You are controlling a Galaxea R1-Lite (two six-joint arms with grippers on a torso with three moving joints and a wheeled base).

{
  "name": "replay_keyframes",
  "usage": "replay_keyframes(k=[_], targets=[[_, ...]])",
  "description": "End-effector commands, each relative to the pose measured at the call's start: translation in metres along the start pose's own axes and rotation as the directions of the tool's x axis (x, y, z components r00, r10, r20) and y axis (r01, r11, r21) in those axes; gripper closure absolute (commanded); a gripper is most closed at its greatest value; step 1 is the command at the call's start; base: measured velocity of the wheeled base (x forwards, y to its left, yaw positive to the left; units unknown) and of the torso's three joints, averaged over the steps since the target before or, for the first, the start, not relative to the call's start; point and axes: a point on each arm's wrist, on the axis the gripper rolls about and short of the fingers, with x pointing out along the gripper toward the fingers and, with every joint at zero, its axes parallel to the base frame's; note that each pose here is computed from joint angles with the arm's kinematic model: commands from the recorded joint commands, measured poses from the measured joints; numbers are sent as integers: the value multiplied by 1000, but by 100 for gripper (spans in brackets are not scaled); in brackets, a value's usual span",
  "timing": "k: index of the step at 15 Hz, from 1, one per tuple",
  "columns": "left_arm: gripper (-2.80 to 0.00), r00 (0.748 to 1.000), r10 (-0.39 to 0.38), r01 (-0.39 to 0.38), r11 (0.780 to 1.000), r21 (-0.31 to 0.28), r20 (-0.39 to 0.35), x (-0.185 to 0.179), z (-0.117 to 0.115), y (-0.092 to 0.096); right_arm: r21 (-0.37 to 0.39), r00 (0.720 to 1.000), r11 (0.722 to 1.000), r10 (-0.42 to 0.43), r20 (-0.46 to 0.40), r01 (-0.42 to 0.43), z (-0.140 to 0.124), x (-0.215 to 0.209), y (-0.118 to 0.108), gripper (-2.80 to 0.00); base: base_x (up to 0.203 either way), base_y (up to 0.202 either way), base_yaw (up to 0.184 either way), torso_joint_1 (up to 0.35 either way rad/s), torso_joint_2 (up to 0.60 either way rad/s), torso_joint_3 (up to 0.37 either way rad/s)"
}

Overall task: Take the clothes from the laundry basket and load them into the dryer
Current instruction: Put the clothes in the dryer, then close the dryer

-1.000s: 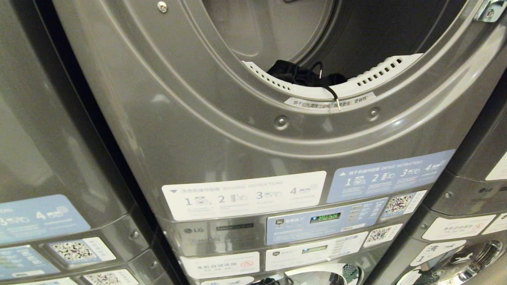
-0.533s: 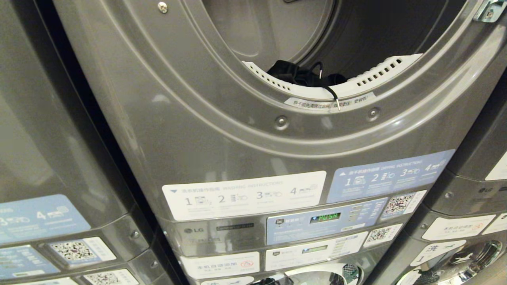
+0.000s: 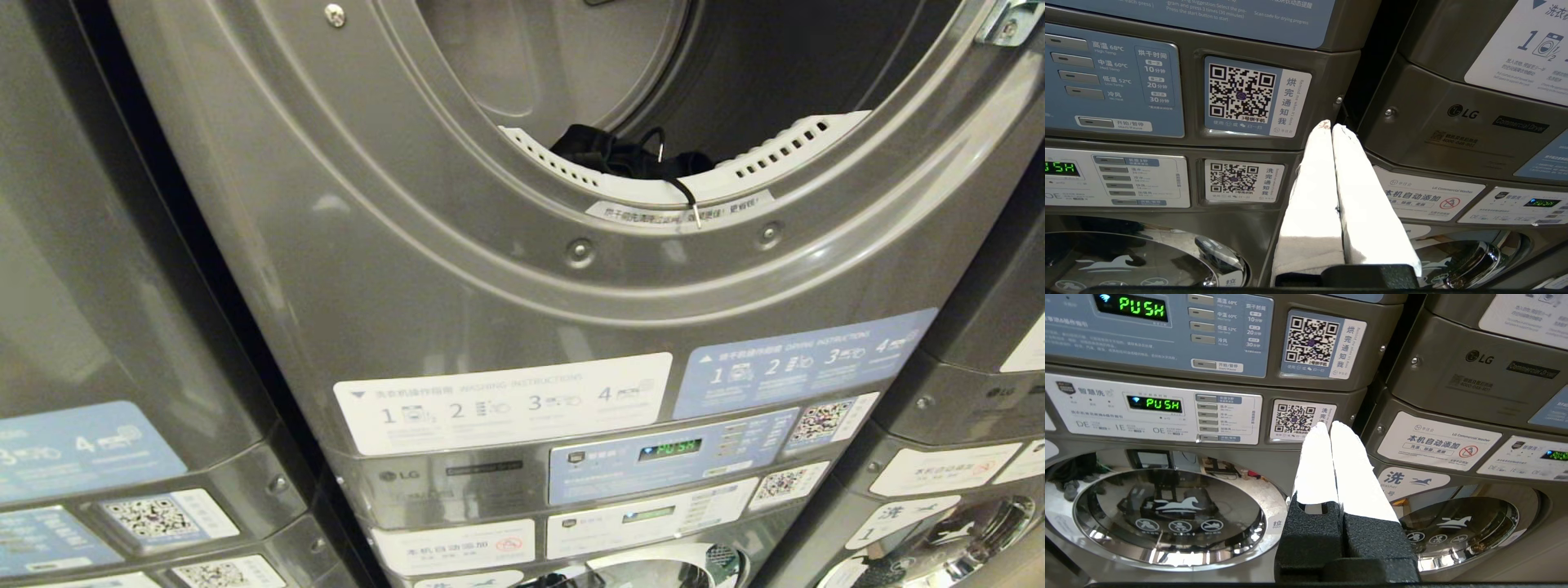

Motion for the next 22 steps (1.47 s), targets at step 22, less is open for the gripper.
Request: replay_keyframes(k=[22], targets=[[0, 1000, 7, -7, 1000, 1, -27, 2, -8, 2, 14, 1000, 1000, 9, -11, -9, -2, 0, 1, 0, -97, 0, 1, 2, 1, 1]])
